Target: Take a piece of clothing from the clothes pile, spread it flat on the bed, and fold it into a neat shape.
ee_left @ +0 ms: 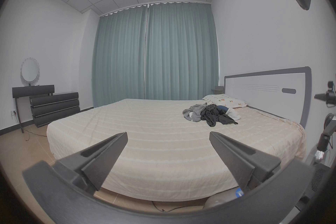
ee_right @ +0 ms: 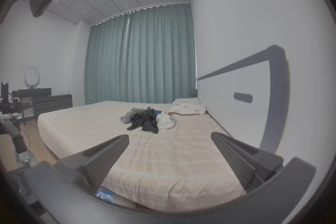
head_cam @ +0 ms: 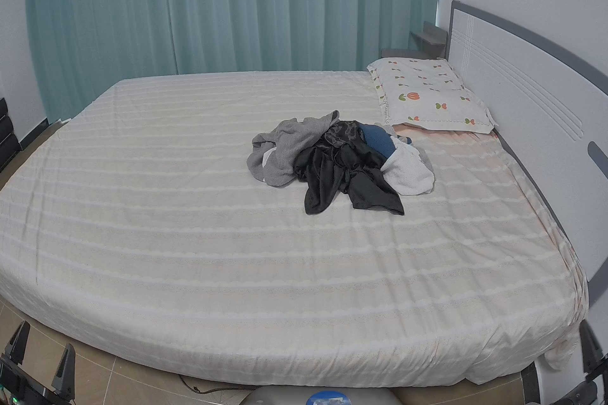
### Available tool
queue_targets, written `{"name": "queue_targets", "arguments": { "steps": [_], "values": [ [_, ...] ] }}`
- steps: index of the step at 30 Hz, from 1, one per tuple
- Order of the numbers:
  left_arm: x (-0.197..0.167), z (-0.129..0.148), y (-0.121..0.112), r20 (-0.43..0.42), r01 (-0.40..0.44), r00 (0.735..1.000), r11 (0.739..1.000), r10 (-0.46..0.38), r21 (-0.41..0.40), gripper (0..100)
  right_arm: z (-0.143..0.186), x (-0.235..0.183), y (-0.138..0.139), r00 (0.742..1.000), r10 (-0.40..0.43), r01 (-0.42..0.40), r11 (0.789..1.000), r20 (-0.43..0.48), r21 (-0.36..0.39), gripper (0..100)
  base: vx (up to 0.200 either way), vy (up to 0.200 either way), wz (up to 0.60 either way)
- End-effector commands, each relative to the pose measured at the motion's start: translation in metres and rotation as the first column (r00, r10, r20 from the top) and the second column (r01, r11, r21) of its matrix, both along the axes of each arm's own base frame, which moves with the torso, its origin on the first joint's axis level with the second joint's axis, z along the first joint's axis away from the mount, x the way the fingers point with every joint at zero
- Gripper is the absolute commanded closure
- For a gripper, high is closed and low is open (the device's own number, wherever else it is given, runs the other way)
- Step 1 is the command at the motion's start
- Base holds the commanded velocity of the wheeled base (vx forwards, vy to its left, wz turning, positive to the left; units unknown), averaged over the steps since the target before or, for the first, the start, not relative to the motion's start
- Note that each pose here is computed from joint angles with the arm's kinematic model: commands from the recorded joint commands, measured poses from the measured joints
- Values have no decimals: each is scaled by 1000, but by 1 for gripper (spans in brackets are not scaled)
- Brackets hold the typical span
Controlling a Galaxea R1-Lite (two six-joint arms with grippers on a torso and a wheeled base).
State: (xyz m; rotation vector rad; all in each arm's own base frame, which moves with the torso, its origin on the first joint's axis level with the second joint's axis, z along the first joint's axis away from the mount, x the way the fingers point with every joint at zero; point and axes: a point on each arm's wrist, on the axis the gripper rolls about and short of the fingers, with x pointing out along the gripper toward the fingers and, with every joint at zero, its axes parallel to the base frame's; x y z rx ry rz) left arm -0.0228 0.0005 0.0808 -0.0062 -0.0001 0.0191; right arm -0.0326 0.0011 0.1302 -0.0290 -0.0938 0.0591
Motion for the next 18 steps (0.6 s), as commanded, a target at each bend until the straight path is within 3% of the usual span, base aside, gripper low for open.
{"name": "queue_targets", "arguments": {
  "steps": [1, 3, 6, 7, 9, 11, 18],
  "values": [
    [0, -5, 0, 2, -1, 1000, 1000, 1, -2, 0, 60, 46, 2, 971, 105, -106, 994, -214, 8, 0, 0, 0, 0],
    [0, -5, 0, 2, -1, 1000, 1000, 1, -2, 0, 63, 72, 4, 948, 126, -116, 992, -291, 50, 0, 0, 0, 0],
    [0, -5, 0, 2, -1, 1000, 1000, 1, -2, 0, 62, 99, 6, 924, 142, -131, 990, -354, 56, 0, 0, 0, 0],
    [0, -5, 0, 2, -1, 1000, 1000, 1, 0, 0, 59, 125, 9, 899, 160, -143, 987, -409, 71, 0, 0, 0, 0],
    [0, -5, 0, 2, -1, 1000, 1000, 1, 0, 0, 56, 141, 12, 881, 171, -148, 985, -441, 87, 0, 0, 0, 0],
    [0, -5, 0, 2, -1, 1000, 1000, 1, -2, 0, 48, 189, 17, 845, 181, -128, 982, -504, 138, 0, 0, 0, 0],
    [0, -5, 0, 2, -1, 1000, 1000, 1, 0, 0, 9, 300, 35, 802, 184, -63, 972, -569, 225, 0, 0, 0, 0]
  ]
}}
